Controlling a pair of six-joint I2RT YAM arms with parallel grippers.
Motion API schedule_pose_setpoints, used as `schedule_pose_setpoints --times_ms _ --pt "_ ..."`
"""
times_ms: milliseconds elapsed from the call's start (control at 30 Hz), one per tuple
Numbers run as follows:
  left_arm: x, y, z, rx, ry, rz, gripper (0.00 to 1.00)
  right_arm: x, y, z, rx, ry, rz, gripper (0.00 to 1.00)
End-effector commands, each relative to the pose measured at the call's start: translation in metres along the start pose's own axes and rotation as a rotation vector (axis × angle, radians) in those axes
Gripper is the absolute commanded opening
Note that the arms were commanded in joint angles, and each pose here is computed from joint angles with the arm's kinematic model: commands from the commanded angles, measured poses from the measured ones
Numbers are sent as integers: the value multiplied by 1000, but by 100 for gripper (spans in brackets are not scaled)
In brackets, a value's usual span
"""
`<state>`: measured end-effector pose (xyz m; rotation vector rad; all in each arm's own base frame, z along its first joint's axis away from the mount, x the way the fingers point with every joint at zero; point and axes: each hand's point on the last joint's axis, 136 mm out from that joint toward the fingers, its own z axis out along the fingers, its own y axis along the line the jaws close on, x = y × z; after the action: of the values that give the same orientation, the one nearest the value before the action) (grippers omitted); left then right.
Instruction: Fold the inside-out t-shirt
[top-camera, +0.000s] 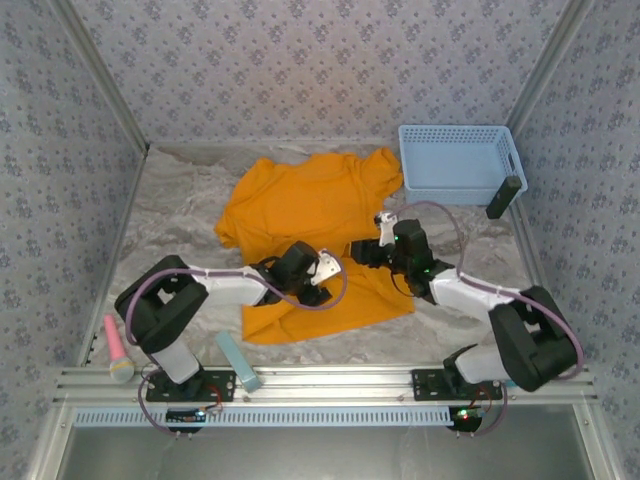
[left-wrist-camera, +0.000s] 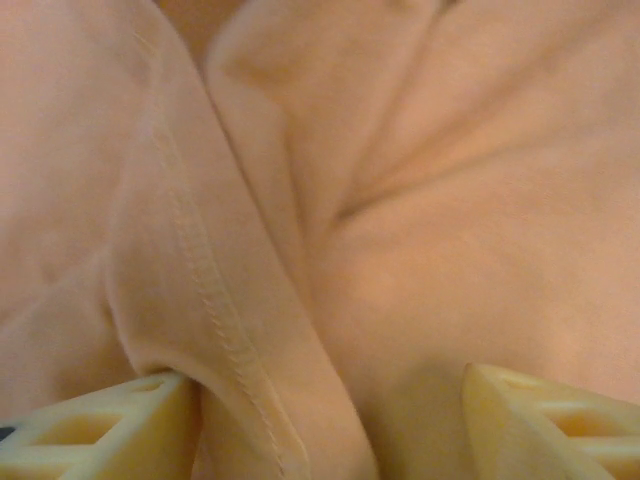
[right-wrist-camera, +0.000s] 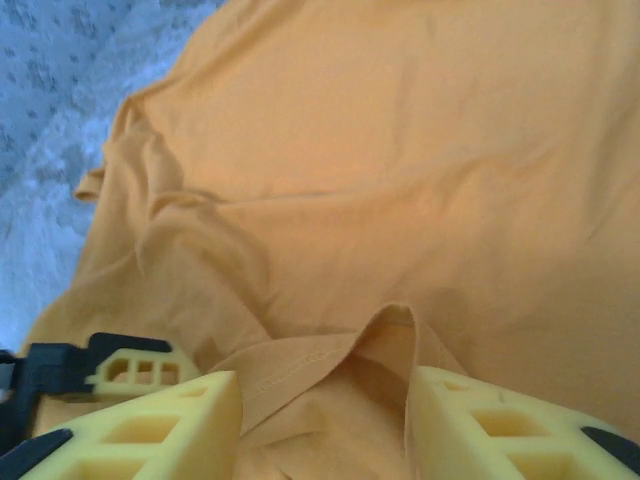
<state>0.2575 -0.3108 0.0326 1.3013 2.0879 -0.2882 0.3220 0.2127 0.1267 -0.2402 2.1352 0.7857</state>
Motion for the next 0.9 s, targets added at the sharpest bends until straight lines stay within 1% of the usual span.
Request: schedule_pose_setpoints --times_ms 0,33,100,133,200,267,333,400,500,633,767,867 --pt "1 17 3 -83 59 57 50 -14 3 -18 8 -25 58 49" --pt "1 17 3 -85 62 62 34 -17 5 -22 3 -35 54 48" --pt "-6 20 -3 -74 43 44 7 -15 11 -28 -19 -31 24 48" --pt "-11 24 -10 -71 34 11 3 -11 14 -30 -26 -14 4 48" --pt "-26 28 -28 -44 -6 -58 1 2 18 -32 -38 24 -37 48" --pt "-42 32 -49 -16 -71 -116 0 20 29 -32 -93 72 -85 49" --pt "-58 36 -71 25 -144 -178 0 40 45 -30 -162 111 -143 50" --pt "-68 41 -86 44 -189 -223 0 56 63 -26 -219 146 -207 52" --pt "-80 45 -105 66 -234 -269 0 68 83 -16 -243 147 -266 54" --pt "-94 50 -117 99 -283 -300 0 81 95 9 -145 91 -388 59" --pt "-104 51 -125 117 -295 -301 0 87 96 43 -67 56 -364 65" --pt "-108 52 -133 132 -318 -315 0 82 84 65 43 33 -367 67"
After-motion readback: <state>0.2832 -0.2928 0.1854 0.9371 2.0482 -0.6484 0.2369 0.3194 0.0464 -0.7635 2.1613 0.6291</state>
